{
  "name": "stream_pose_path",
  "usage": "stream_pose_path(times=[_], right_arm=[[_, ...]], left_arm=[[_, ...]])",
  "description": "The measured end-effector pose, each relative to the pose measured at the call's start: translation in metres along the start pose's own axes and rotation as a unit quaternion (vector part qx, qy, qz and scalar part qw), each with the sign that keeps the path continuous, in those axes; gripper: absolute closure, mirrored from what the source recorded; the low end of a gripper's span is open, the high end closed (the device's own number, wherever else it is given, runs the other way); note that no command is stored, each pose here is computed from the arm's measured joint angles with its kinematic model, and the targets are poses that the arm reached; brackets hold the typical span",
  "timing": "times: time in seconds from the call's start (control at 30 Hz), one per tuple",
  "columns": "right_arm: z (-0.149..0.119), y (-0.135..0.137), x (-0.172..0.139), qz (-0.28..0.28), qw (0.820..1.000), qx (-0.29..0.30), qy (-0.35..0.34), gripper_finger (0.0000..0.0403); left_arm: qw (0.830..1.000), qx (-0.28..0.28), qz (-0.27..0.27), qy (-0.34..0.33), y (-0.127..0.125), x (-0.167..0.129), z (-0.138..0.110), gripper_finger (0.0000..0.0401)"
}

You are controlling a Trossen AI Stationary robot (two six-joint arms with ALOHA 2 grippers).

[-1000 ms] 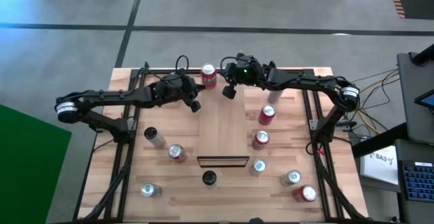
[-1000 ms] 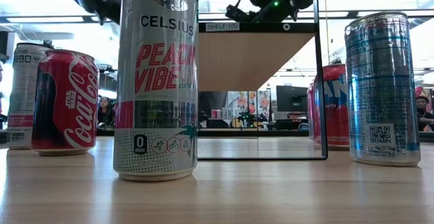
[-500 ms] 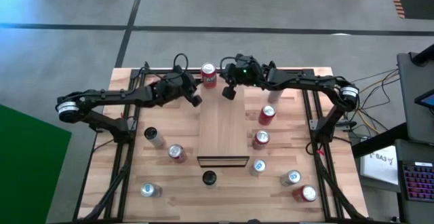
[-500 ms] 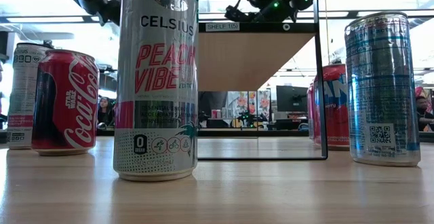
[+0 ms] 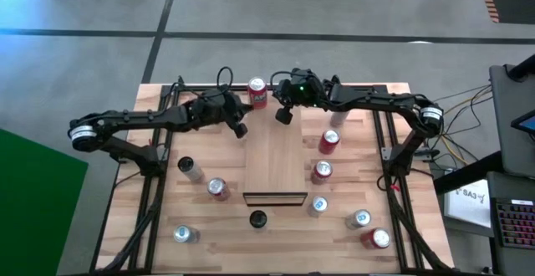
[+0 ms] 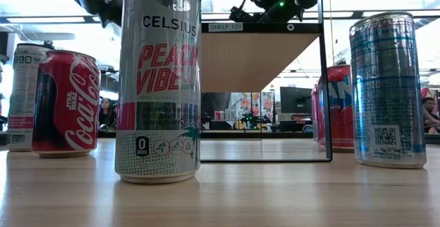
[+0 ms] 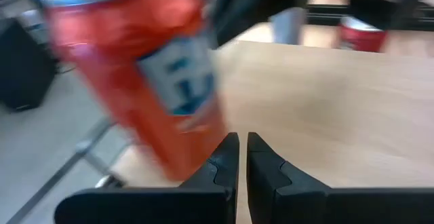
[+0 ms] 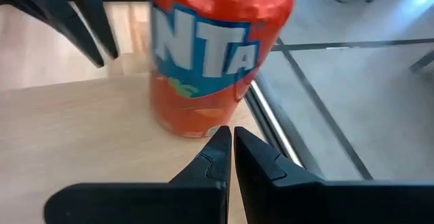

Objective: Place canned beverage on shelf
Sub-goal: Put the top left orange soda can on the shelf

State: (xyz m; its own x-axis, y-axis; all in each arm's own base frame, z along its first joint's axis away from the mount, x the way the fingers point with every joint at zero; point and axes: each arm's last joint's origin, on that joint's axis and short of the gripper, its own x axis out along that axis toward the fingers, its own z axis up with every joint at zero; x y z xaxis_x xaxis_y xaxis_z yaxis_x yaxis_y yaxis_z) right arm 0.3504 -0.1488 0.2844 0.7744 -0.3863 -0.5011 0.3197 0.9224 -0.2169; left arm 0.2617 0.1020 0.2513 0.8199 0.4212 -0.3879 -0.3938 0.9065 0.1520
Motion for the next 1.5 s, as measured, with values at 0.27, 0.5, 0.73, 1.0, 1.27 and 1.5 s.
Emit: stream_pose_path(times=[0.27,0.5,0.73,1.0,1.27,1.5], right_arm=[[0.005,0.009,0.000,0.103,0.994,0.003,-0.038,0.0392],[0.006,0.014,0.013,0.104,0.992,0.007,-0.066,0.0392],[0.008,0.013,0.015,0.101,0.991,0.015,-0.083,0.0392],[0.010,0.013,0.015,0.098,0.991,0.018,-0.092,0.0392],[0.006,0.013,0.022,0.080,0.993,0.016,-0.082,0.0392],[0.003,0.013,0.025,0.074,0.994,0.013,-0.075,0.0392]], left_arm=[[1.000,0.015,-0.017,-0.004,-0.001,0.000,0.000,0.0401],[0.999,0.027,-0.015,-0.013,0.000,0.000,0.002,0.0401],[0.999,0.030,-0.003,-0.013,0.001,0.000,0.002,0.0401],[0.999,0.022,0.026,-0.009,0.005,0.006,0.000,0.0401],[0.999,0.006,0.035,-0.005,0.007,0.013,-0.004,0.0401],[0.998,0.003,0.058,0.000,0.009,0.014,-0.005,0.0401]])
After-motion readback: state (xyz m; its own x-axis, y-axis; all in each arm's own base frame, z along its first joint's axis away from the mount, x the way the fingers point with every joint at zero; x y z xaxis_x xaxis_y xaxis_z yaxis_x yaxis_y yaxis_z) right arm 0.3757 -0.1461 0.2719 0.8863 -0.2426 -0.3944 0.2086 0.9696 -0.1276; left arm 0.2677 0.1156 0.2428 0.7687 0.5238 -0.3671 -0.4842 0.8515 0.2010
